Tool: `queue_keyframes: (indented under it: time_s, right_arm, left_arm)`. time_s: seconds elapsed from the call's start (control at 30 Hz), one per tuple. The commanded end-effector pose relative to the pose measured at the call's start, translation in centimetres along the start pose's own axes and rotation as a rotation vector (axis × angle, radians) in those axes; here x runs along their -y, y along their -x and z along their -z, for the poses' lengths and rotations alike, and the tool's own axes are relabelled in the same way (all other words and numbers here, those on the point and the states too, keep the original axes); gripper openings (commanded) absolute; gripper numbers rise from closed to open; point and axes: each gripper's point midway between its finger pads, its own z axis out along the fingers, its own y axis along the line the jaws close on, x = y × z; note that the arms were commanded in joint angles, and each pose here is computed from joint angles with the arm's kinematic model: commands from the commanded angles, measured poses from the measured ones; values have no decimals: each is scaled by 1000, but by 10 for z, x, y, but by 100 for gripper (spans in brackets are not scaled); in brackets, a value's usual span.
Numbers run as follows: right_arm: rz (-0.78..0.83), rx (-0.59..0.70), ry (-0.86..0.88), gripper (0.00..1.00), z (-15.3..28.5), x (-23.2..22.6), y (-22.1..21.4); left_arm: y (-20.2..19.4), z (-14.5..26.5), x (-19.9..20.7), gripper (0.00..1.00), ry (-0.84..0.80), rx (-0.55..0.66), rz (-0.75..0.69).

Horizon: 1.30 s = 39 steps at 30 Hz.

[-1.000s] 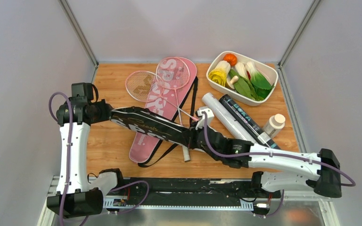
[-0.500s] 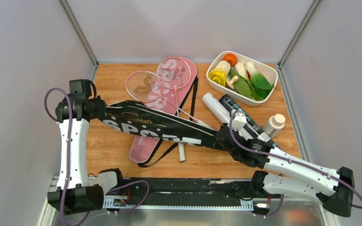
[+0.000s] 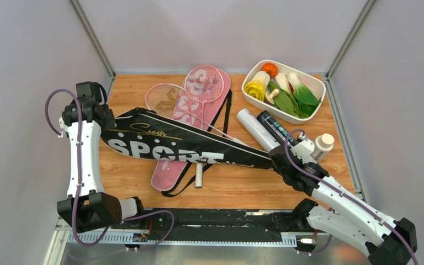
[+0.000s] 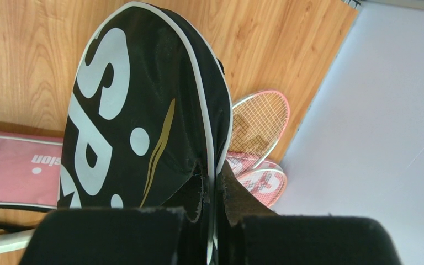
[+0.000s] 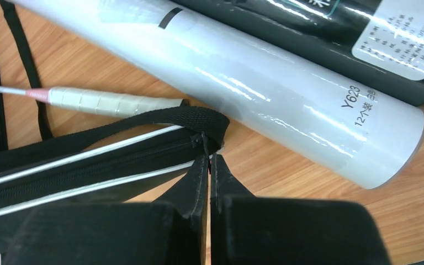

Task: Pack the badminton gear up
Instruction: Zip the racket bag at the center of the board, then pick up the racket bag from the center of the board.

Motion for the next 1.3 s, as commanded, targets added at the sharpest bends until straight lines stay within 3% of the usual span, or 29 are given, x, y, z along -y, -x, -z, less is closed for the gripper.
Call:
queue_keyframes:
  time_s: [0.0, 0.23, 0.3, 0.4, 0.53, 0.63, 0.7, 0.93, 1.13, 1.27]
  right_arm:
    - [-82, 112, -114, 0, -11, 32, 17]
    - [-112, 48, -112, 0, -37, 38, -15]
    - [-92, 60, -66, 3, -33, 28, -6]
    - [36, 111, 224, 35, 20, -37, 52]
    - [166, 265, 591, 60, 109, -108, 128]
    - [310, 344, 747, 77, 131, -152, 149]
    - [447, 348, 793, 89, 120, -178, 144]
    - [860, 156, 1148, 93, 90, -265, 68]
    - [1042, 18, 1302, 96, 63, -286, 11]
    - [1060, -60, 1429, 94, 70, -305, -12]
  left_arm:
    - [48, 5, 47, 0, -184, 187, 75]
    - [42, 1, 46, 0, -204, 147, 55]
    - [36, -1, 42, 0, -198, 115, 45]
    - [21, 0, 39, 0, -194, 34, -7]
    - [3, 2, 34, 0, -191, -61, -54]
    - [0, 7, 28, 0, -195, -80, -68]
    - [0, 8, 21, 0, -199, -79, -79]
    - [-6, 4, 11, 0, -220, -93, -177]
    - [-11, -5, 2, 0, -209, -114, -237]
    - [-10, -8, -3, 0, -205, -105, -278]
